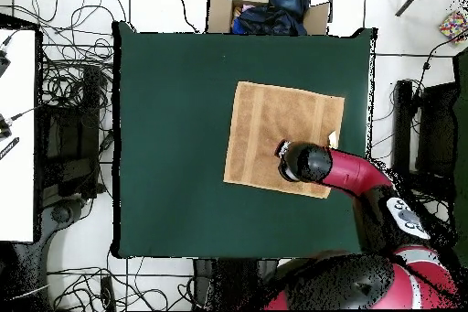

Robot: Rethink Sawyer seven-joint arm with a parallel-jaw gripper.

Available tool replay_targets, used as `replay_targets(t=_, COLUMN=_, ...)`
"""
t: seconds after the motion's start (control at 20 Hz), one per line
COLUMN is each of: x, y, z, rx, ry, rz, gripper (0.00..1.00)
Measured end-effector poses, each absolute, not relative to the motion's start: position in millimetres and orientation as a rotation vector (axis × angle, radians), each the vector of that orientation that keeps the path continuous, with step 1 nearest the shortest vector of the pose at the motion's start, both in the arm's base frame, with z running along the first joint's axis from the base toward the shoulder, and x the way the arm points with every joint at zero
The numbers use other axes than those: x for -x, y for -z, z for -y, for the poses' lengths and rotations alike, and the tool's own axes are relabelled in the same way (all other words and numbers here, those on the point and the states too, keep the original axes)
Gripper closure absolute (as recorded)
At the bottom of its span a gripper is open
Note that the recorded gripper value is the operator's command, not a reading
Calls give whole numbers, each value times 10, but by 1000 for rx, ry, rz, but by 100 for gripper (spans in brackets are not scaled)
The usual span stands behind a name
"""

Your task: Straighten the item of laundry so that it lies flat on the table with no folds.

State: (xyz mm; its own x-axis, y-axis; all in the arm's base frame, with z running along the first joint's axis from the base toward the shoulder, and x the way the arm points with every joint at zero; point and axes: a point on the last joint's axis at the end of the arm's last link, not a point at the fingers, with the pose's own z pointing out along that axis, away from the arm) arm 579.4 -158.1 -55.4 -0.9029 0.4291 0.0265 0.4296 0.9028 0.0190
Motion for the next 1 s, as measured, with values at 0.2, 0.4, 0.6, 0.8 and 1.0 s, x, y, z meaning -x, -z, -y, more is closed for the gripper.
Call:
replay_targets(t=0.2, x=-5847, y=558, z=1634, rx=644, ry=86, rz=2999, gripper=0)
replay_targets(t=0.4, x=-5872, y=560, z=1654, rx=643, ry=102, rz=2975, gripper=0)
replay_targets(t=0.6, x=-5879, y=560, z=1658, rx=642, ry=103, rz=2966, gripper=0)
replay_targets(t=0.8, x=-5876, y=560, z=1658, rx=641, ry=103, rz=2965, gripper=0)
replay_targets(t=1.0, x=-5873, y=560, z=1657, rx=641, ry=103, rz=2962, gripper=0)
